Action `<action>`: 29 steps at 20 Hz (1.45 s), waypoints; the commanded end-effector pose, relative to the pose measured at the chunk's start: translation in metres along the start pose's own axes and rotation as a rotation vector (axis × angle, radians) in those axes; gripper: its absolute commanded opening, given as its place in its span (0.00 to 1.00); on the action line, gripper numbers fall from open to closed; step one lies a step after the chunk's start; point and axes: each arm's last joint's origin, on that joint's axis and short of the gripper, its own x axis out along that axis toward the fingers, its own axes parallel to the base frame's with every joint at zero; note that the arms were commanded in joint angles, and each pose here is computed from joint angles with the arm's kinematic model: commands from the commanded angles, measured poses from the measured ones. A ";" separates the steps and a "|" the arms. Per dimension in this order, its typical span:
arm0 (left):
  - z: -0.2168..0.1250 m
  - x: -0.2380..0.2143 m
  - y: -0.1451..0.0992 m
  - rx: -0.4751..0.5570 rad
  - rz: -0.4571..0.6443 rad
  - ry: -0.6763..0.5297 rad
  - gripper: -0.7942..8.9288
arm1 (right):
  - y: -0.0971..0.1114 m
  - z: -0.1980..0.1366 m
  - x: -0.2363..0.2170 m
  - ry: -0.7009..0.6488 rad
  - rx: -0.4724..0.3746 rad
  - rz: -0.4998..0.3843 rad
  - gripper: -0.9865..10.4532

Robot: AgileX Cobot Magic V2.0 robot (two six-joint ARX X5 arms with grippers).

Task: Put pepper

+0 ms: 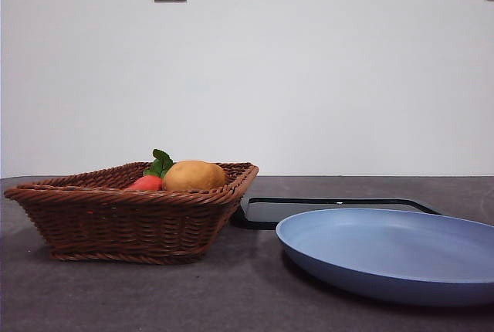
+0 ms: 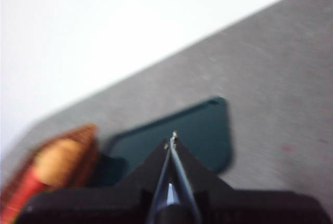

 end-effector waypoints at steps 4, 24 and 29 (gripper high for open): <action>0.025 -0.006 -0.014 -0.049 -0.097 -0.002 0.09 | 0.015 0.026 -0.005 -0.063 0.095 0.056 0.09; 0.124 0.014 -0.056 0.127 -0.369 0.419 0.09 | 0.083 0.141 0.011 0.426 -0.294 0.139 0.09; 0.134 0.017 -0.061 0.179 -0.383 0.564 0.09 | 0.092 0.153 0.015 0.623 -0.374 0.140 0.09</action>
